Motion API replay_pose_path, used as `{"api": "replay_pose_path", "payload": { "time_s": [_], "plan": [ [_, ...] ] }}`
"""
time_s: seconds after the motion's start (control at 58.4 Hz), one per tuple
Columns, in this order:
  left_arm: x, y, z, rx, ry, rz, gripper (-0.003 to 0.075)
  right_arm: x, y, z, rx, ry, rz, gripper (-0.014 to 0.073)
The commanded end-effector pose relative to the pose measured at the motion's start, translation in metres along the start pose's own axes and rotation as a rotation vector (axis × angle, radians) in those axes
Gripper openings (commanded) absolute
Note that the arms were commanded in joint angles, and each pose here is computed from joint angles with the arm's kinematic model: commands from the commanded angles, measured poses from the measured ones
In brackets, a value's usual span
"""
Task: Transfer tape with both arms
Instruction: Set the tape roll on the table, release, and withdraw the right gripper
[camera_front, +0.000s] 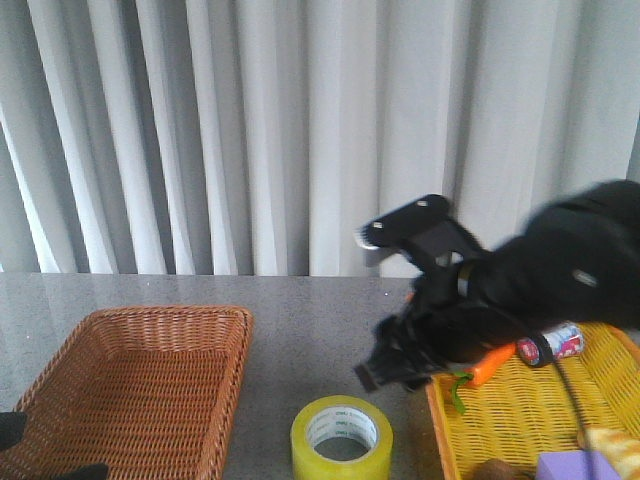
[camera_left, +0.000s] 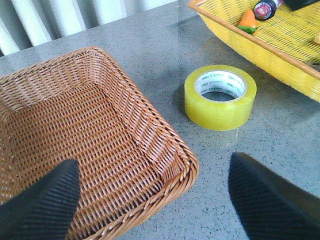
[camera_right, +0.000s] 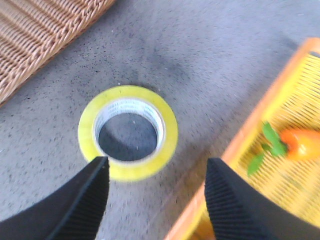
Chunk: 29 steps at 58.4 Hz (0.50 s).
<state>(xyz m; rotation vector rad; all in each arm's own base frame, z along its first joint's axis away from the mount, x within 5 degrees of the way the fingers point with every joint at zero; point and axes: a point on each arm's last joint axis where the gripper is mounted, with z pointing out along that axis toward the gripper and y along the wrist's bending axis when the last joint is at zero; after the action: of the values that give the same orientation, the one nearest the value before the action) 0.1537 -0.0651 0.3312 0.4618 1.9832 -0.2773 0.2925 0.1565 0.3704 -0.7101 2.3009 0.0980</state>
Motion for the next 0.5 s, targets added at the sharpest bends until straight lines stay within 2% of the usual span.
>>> {"api": "replay_pose_path", "payload": {
  "time_s": [0.0, 0.154, 0.274, 0.48],
  "plan": [
    [-0.017, 0.000, -0.005, -0.004, -0.102, -0.012, 0.0575, 0.013, -0.006, -0.041, 0.049, -0.185, 0.037, 0.0394],
    [-0.016, 0.000, -0.005, -0.004, -0.102, -0.012, 0.0575, 0.059, -0.003, -0.067, 0.063, -0.245, 0.115, 0.0370],
    [-0.016, 0.000, -0.005, -0.004, -0.099, -0.012, 0.0575, 0.095, 0.000, -0.078, 0.055, -0.243, 0.160, 0.0354],
    [-0.018, 0.000, -0.005, -0.007, -0.121, -0.020, 0.0575, 0.141, 0.006, -0.086, 0.051, -0.229, 0.168, 0.0335]
  ]
}}
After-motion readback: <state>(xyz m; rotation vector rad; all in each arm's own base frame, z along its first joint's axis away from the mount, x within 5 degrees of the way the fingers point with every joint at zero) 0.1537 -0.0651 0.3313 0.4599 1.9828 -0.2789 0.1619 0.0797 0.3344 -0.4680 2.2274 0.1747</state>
